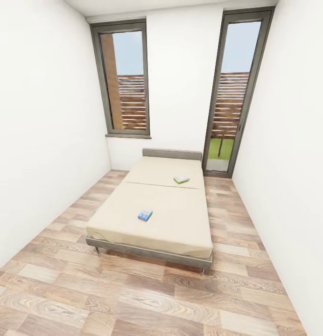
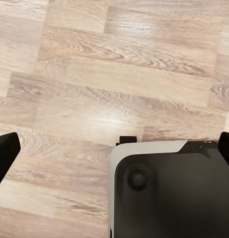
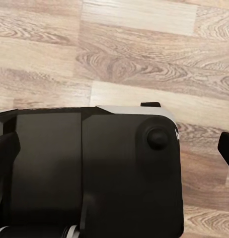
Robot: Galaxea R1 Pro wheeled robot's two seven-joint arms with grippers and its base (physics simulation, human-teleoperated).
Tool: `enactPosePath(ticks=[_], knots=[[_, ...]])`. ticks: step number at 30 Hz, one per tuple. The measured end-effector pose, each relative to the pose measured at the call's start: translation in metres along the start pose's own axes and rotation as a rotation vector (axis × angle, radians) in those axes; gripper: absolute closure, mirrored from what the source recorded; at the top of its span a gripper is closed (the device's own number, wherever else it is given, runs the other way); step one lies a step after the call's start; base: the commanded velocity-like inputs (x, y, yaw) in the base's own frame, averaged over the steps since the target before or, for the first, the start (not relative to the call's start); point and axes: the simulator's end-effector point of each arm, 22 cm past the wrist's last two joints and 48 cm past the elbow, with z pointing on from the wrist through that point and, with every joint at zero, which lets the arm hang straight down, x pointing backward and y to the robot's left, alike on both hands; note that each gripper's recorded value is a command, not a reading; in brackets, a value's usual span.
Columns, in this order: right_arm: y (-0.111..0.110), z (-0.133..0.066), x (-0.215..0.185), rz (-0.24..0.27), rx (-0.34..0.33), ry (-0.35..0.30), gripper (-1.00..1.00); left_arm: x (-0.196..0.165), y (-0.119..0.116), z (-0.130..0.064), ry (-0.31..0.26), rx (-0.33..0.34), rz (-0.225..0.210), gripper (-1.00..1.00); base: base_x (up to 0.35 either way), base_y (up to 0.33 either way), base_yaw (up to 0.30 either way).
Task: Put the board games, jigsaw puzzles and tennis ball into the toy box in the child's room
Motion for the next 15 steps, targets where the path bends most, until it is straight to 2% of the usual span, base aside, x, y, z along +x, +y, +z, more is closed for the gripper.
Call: enactPosePath(ticks=[8,15], knots=[[0.0000,0.0000,0.0001,0.000,0.000,0.000,-1.00,-0.0020,-0.0001,0.0000,-0.008,0.002,0.003,-1.00,0.015,0.003,0.000],[0.0000,-0.0002,0.0003,0.000,0.000,0.000,-1.00,-0.0024,0.0020,-0.0001,-0.011,0.000,0.007,-1.00,0.216,0.093,-0.001]])
